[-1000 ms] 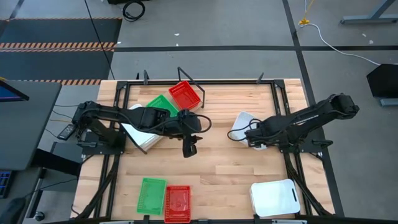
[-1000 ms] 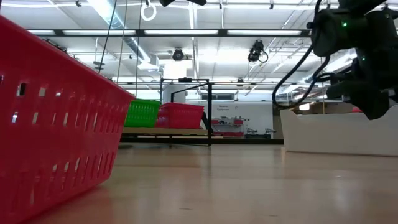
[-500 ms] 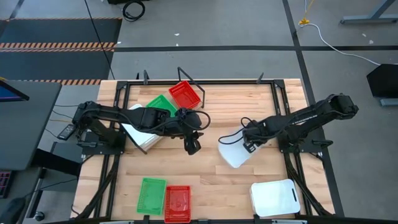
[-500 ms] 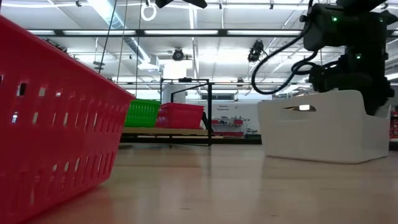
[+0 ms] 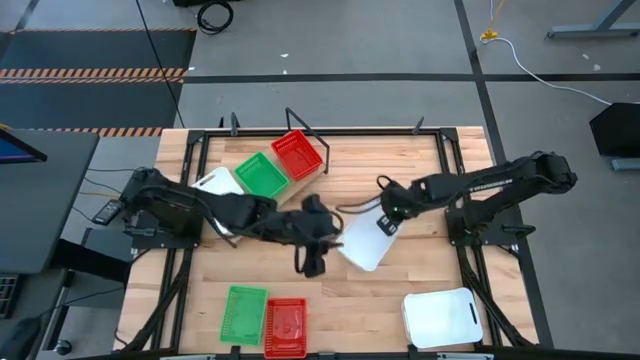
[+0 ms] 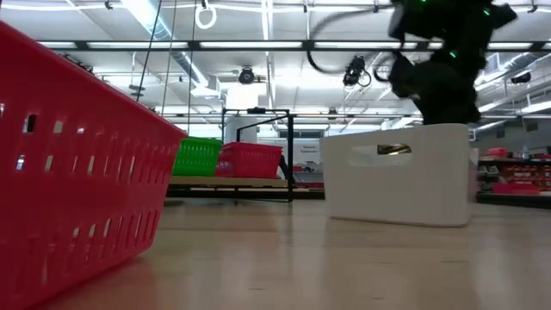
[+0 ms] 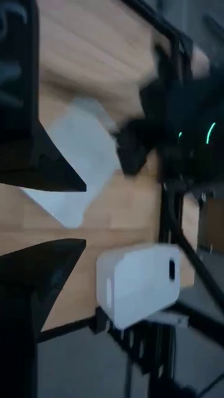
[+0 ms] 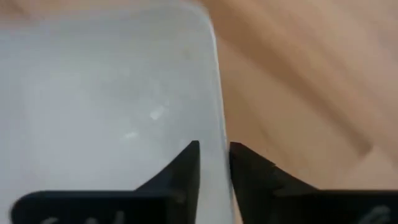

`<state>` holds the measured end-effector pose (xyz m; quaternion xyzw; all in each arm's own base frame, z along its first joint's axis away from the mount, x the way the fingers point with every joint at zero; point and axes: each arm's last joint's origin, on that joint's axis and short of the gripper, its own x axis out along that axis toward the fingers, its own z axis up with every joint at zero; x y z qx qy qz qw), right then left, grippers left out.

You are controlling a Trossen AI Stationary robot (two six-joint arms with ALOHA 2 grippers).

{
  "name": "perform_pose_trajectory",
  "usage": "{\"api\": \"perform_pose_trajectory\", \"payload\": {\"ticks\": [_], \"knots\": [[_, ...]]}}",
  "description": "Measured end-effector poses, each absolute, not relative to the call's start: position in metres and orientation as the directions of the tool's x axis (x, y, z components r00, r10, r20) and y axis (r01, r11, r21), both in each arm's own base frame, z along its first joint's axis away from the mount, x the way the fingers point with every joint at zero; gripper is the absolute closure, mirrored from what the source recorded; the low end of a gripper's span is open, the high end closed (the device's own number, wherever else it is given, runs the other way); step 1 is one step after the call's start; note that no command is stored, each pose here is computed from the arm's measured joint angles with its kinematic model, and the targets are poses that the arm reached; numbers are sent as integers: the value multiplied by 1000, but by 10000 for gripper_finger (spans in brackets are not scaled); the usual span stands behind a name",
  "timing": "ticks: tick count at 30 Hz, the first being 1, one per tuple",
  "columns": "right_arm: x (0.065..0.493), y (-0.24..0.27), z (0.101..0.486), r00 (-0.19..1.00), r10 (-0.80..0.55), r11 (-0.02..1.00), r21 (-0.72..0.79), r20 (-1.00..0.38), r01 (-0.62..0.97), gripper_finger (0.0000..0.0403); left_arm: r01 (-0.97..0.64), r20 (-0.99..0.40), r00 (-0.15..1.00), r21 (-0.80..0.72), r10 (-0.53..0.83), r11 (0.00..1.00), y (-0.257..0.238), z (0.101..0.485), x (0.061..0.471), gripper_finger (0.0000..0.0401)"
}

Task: Stack baskets on shelf by color
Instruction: Stack the top white bin on top of the white bin on the shelf

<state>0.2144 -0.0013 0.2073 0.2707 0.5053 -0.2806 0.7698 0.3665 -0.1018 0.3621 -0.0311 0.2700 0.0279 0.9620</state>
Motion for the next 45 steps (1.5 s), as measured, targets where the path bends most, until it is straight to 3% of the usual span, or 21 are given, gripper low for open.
{"api": "perform_pose_trajectory", "payload": {"ticks": [4, 9, 17, 28, 37, 41, 45], "knots": [[220, -7, 257, 412, -189, 722, 158, -891, 674, 260, 12, -598, 801, -33, -29, 999, -109, 336, 381, 242], [197, -12, 328, 462, -291, 717, 128, -838, 685, 206, 63, -647, 761, 9, -43, 998, -103, 321, 389, 219], [157, -15, 411, 693, -408, 667, 324, -594, 670, 162, 273, -726, 670, 46, -155, 961, -93, 277, 416, 201], [154, -13, 413, 708, -372, 616, 411, -600, 672, 162, 425, -836, 531, 119, -141, 897, -87, 205, 441, 198], [164, -10, 410, 701, -361, 626, 397, -615, 671, 162, 389, -822, 559, 138, -114, 911, -76, 186, 454, 204], [167, -10, 408, 696, -355, 633, 388, -624, 670, 162, 400, -856, 505, 119, -110, 909, -79, 173, 452, 236], [168, -9, 408, 708, -324, 639, 406, -628, 653, 163, 365, -876, 471, 84, -106, 927, -82, 175, 447, 311]]}}
